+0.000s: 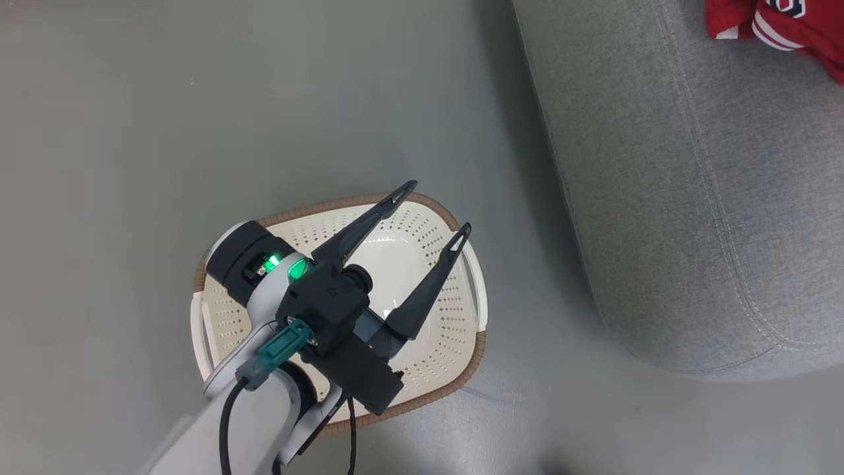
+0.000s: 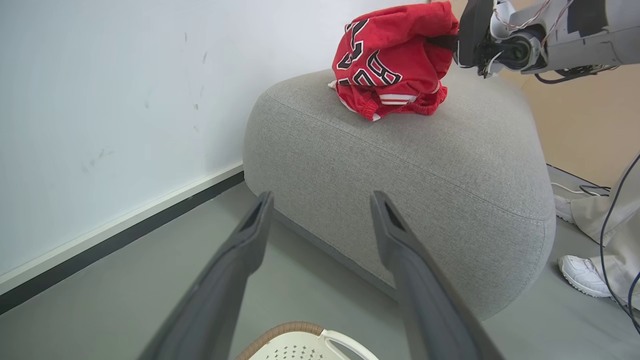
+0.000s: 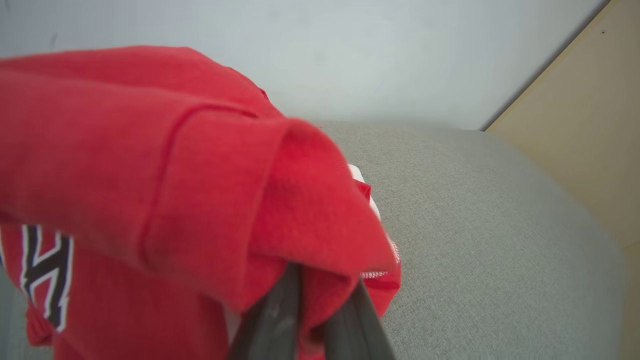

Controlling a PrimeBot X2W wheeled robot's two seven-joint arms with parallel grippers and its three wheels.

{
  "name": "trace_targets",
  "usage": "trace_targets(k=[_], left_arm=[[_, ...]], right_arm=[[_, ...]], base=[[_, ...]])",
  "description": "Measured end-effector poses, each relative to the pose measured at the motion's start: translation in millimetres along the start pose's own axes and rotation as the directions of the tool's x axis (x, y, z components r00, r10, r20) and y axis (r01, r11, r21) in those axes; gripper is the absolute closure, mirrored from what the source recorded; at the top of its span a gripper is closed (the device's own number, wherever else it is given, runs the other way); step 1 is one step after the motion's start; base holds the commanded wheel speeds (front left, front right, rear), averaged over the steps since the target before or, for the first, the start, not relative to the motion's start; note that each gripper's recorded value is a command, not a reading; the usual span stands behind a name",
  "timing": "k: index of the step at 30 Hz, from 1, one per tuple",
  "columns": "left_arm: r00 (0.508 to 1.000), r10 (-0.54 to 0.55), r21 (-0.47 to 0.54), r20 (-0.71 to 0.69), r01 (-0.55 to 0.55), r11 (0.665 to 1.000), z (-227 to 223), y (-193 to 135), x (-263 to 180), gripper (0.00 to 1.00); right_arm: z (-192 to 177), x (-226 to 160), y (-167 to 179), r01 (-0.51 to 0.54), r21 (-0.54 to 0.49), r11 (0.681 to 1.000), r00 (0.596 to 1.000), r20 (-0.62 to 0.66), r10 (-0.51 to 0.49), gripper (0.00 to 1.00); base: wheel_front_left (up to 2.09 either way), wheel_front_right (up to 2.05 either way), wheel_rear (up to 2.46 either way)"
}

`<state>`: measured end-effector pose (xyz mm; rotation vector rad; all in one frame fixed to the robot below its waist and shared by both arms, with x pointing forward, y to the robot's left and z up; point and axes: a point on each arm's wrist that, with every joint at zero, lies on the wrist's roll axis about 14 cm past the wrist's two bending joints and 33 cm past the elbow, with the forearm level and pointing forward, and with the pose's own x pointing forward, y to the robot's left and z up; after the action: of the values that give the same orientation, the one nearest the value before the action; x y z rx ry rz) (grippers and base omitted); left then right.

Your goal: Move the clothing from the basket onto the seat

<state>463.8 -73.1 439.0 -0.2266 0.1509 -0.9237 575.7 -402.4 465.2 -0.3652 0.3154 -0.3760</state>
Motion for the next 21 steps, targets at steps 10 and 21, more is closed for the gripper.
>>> trace_targets(k=[10, 21], left_arm=[[1.000, 0.002, 0.018, 0.005, -0.002, 1.000, 2, 2, 2, 0.00], [0.999, -0.037, 0.023, 0.021, 0.037, 0.999, 8, -15, 9, 0.00]], right_arm=[[4, -10, 14, -0.054, 0.005, 0.999, 0.998, 0.016, 0.054, 0.00], [-13, -42, 5, -0.080, 0.000, 0.997, 0.997, -0.016, 0.080, 0.00]], base=[[0.00, 0.00, 0.00], [0.00, 0.00, 0.00]])
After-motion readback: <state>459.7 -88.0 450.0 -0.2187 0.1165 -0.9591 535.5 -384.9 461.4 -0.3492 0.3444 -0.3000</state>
